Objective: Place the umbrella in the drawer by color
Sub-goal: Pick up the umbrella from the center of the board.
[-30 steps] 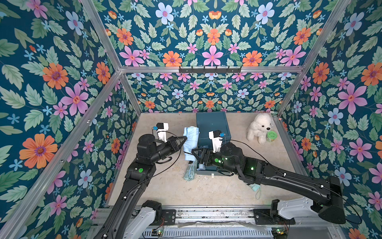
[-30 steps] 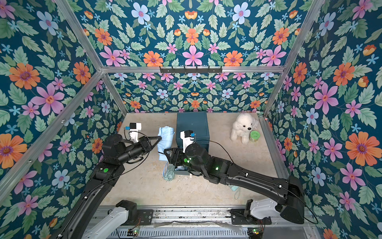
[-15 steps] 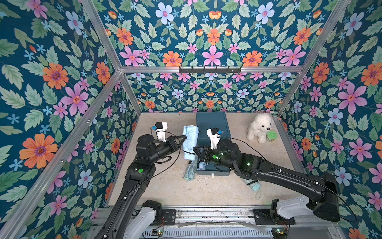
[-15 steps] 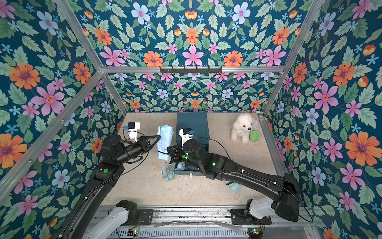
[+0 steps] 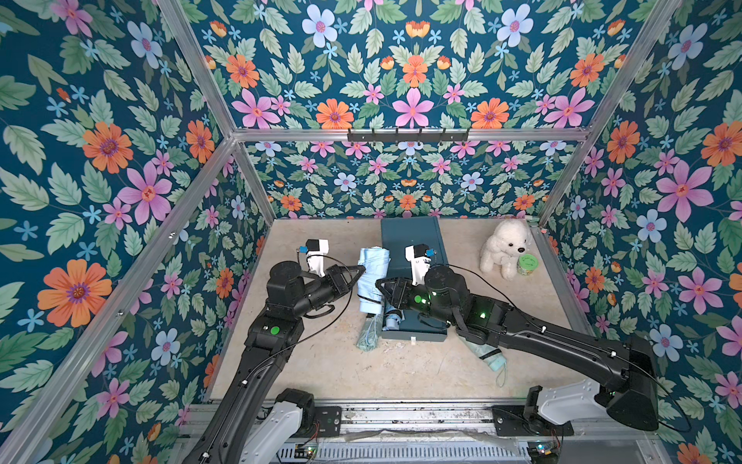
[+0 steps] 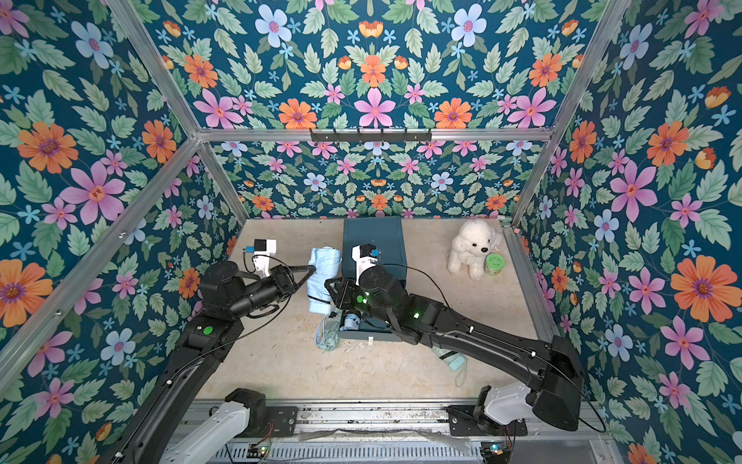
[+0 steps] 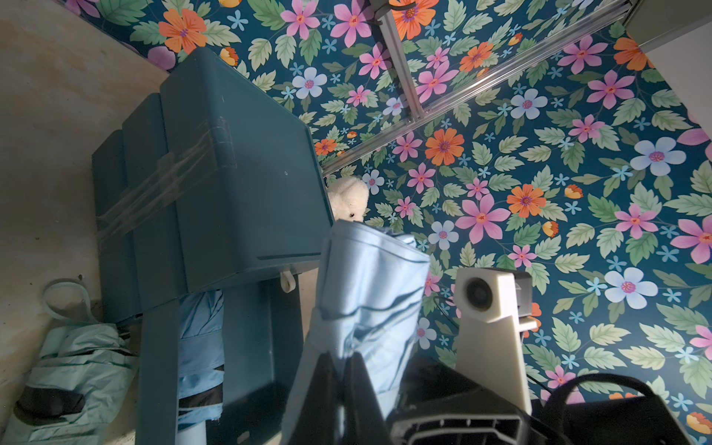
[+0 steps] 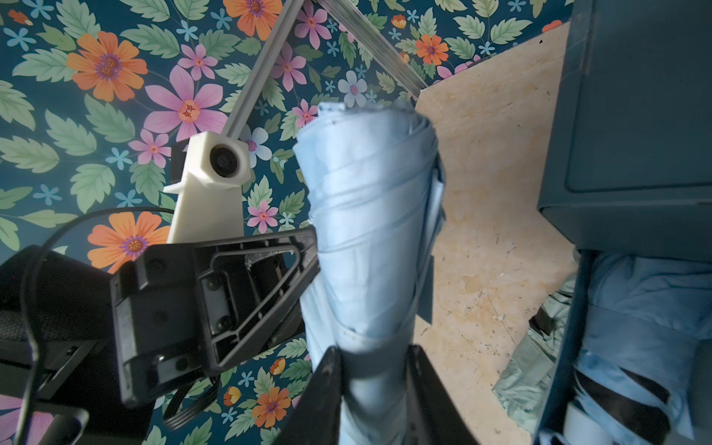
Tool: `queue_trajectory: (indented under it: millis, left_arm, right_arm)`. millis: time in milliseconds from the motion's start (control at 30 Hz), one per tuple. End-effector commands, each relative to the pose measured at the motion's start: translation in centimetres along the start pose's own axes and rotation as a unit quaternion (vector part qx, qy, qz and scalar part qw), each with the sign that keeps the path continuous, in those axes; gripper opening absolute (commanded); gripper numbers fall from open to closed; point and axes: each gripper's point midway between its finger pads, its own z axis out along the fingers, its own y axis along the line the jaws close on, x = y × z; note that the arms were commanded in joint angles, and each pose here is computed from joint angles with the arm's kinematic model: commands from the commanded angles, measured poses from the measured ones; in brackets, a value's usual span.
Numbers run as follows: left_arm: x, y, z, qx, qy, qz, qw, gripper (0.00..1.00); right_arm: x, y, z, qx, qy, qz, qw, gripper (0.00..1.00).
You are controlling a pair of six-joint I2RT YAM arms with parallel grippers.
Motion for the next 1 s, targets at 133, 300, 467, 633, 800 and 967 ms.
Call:
queue_trajectory:
  millis: [133,300,467,633,800,967]
  left_arm:
    - [-0.6,-1.6,0.2,0.04,-0.006,0.015,0.999,0.0]
    - [-0.7,-1.5,0.4,0.04,-0.006,0.015,0.999,0.0]
    - [-0.7,-0.6,0.8,0.024,-0.005,0.016,1.0,0.32]
    - [-1.5,1.1,1.2,-0.018,-0.023,0.027,0.999,0.57]
    - [-2.3,2.3,2.3,-0.037,-0.028,0.032,0.998,0.59]
    - [-2.8,4.4,3.7,-0.063,-0.028,0.03,0.997,0.59]
  right_arm:
    - [-0.1,1.5,0.4,-0.037,0.009,0.005,0.999,0.05]
    - [-0.5,1.5,0.2,-0.041,0.001,0.008,0.999,0.0]
    - [-1.1,1.0,-0.4,-0.033,-0.018,0.009,0.999,0.0]
    - [-2.4,-0.7,-2.2,0.005,-0.064,-0.003,0.998,0.0]
    - [-3.1,-4.4,-4.2,0.063,-0.098,-0.007,0.993,0.0]
    - [-2.1,-7.6,-5.4,0.063,-0.077,0.069,0.993,0.0]
